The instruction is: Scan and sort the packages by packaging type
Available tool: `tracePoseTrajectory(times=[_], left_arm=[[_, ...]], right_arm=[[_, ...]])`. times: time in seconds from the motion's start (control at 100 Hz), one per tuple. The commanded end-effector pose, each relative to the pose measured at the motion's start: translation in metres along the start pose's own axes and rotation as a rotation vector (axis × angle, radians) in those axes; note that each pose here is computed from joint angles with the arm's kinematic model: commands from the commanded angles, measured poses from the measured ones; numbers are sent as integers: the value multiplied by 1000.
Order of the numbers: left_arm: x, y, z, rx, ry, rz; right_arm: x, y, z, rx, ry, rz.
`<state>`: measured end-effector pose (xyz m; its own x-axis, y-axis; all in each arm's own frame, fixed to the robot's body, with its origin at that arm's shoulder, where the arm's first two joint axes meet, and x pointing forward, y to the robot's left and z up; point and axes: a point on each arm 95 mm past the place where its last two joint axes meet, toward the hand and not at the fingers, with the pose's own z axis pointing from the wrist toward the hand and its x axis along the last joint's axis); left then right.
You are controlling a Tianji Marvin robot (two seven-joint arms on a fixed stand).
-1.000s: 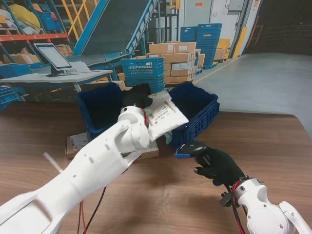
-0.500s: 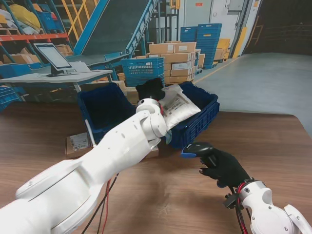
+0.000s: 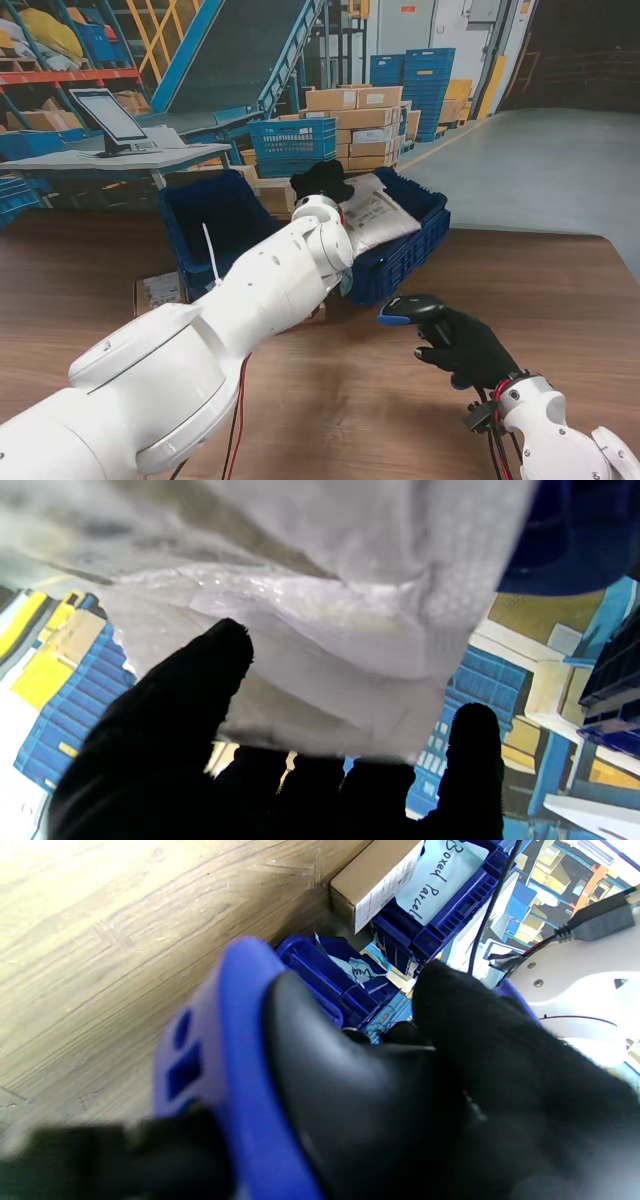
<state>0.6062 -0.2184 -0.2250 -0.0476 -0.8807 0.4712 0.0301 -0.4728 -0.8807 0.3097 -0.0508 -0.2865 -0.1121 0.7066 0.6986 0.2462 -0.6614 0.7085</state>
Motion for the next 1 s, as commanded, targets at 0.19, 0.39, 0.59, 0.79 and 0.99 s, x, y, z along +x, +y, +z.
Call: tracePoseTrajectory(times=[0.19, 0.39, 0.59, 0.79, 0.99], left_arm=[[8, -1, 3, -62, -12, 21], [12, 1, 3, -94, -34, 3], [21, -1, 5, -142, -43, -22], [24, -2, 4, -138, -68, -94], [25, -4, 4, -110, -57, -130]], right_arm=[[2, -4, -3, 21, 3, 16], [2, -4, -4, 25, 2, 18], [2, -5, -4, 31, 4, 22], [2, -5, -5, 30, -1, 27], [1, -5, -5, 38, -2, 28]])
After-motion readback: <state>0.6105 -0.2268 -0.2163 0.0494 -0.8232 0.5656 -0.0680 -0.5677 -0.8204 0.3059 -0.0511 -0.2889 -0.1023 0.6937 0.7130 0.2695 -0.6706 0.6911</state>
